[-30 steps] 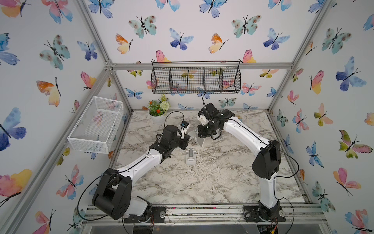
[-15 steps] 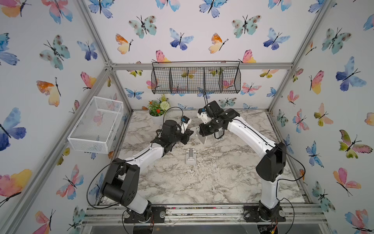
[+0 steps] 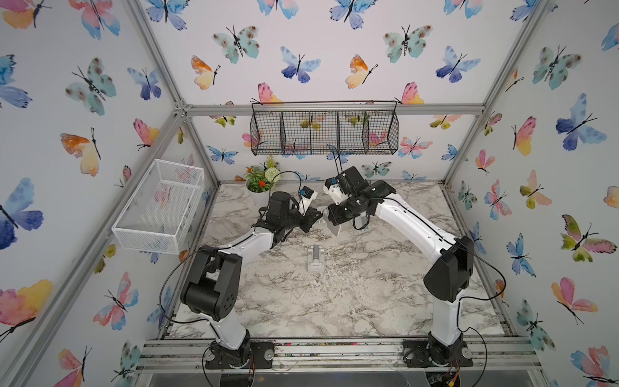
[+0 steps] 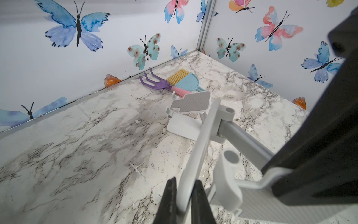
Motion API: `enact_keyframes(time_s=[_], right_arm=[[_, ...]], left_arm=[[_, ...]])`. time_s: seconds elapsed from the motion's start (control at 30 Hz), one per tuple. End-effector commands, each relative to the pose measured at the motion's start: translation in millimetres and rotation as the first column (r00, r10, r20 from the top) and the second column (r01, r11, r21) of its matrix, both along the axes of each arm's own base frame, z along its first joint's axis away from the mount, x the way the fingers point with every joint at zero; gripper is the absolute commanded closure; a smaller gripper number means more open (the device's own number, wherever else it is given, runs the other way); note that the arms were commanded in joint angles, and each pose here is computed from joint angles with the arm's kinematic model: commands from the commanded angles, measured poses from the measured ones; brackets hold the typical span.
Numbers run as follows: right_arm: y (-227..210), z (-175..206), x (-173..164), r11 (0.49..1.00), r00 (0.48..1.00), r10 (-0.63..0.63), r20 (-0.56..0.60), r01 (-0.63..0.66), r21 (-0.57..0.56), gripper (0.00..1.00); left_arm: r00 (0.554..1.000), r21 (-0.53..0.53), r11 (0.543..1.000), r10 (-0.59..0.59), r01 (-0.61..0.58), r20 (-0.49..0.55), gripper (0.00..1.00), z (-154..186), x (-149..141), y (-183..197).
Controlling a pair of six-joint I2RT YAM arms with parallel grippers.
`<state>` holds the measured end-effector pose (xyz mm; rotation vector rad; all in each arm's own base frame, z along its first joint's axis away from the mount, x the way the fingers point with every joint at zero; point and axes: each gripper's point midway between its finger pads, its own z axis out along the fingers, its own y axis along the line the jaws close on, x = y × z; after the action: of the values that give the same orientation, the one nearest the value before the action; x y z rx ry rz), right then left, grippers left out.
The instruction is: Open the phone stand
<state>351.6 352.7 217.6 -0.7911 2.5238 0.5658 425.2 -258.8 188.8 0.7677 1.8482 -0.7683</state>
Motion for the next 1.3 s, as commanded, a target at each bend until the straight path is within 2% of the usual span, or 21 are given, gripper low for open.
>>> enact_keyframes(time_s=[0.0,0.33,0.67,0.77,0.9,1.13,1.17,1.2,1.27], right_arm=[[56,62,-157,0.89,0.877,0.418,-0.236,-0.343,0.301,0.99],[84,75,-205,0.787,0.784,0.576,-0.231,-0.456,0.415,0.99],[93,75,-228,0.725,0.716,0.653,-0.245,-0.498,0.476,0.99],[94,73,-228,0.731,0.722,0.648,-0.244,-0.499,0.465,0.99],[91,66,-217,0.778,0.77,0.595,-0.23,-0.482,0.402,0.99],[80,65,-184,0.855,0.858,0.485,-0.17,-0.425,0.296,0.99],[79,67,-179,0.861,0.866,0.473,-0.163,-0.415,0.293,0.99],[79,70,-173,0.867,0.875,0.459,-0.155,-0.403,0.292,0.99],[77,73,-160,0.883,0.894,0.426,-0.14,-0.376,0.281,0.99]], left_arm=[[0.899,0.05,0.897,0.438,-0.438,0.024,1.0,-19,78,76],[0.903,0.019,0.903,0.429,-0.429,0.002,1.0,-23,92,71],[0.908,0.009,0.908,0.418,-0.418,-0.007,1.0,-23,95,67],[0.908,0.01,0.908,0.418,-0.418,-0.008,1.0,-24,94,68],[0.909,0.011,0.909,0.417,-0.417,-0.003,1.0,-20,90,69],[0.91,-0.006,0.91,0.414,-0.414,0.03,1.0,22,74,73],[0.911,-0.012,0.911,0.412,-0.412,0.034,0.98,29,71,73],[0.912,-0.016,0.912,0.41,-0.409,0.036,0.89,35,67,74],[0.91,-0.019,0.911,0.412,-0.412,0.044,0.58,45,61,77]])
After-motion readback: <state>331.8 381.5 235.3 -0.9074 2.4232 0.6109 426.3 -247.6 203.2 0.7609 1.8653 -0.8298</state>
